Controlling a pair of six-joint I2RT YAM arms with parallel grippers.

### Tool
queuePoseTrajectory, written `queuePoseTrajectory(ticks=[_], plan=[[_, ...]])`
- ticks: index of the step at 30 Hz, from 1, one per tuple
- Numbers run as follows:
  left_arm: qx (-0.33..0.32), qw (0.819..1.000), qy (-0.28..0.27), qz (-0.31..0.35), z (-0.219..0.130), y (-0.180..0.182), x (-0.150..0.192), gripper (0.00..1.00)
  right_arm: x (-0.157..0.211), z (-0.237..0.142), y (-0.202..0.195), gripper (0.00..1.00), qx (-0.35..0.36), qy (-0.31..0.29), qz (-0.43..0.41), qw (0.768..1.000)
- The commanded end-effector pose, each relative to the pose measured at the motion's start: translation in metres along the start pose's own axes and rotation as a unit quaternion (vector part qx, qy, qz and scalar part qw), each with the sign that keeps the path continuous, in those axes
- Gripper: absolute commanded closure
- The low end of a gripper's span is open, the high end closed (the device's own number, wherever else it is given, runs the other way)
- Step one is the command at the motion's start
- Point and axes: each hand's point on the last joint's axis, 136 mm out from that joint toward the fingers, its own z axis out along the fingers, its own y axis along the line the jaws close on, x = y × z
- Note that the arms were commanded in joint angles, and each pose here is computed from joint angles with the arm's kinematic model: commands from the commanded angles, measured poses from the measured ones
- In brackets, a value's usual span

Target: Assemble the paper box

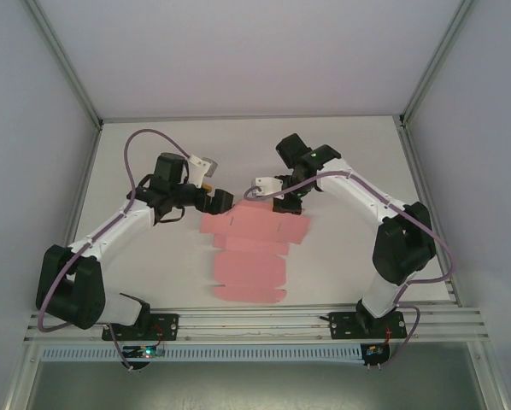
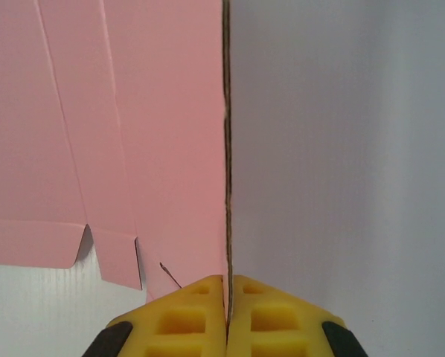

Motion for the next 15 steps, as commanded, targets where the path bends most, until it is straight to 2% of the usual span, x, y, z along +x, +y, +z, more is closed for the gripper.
queuePoseTrajectory(ticks=[1, 6, 9, 15], plan=[[0.039, 0.998, -0.002, 0.048, 0.005, -0.02, -0.001, 0.0, -0.007, 0.0, 0.004, 1.0, -0.022, -0.019, 0.011, 0.999], [0.045, 0.997, 0.007, 0.069, 0.017, -0.026, -0.004, 0.0, -0.009, 0.004, 0.004, 1.0, -0.026, -0.021, 0.02, 0.999], [0.024, 0.997, 0.013, 0.077, 0.026, -0.022, -0.004, 0.0, -0.011, 0.005, 0.004, 1.0, -0.029, -0.029, 0.023, 0.999], [-0.11, 0.99, -0.035, 0.078, 0.038, 0.009, -0.022, 0.0, -0.019, 0.005, 0.013, 1.0, -0.05, -0.055, 0.018, 0.997]])
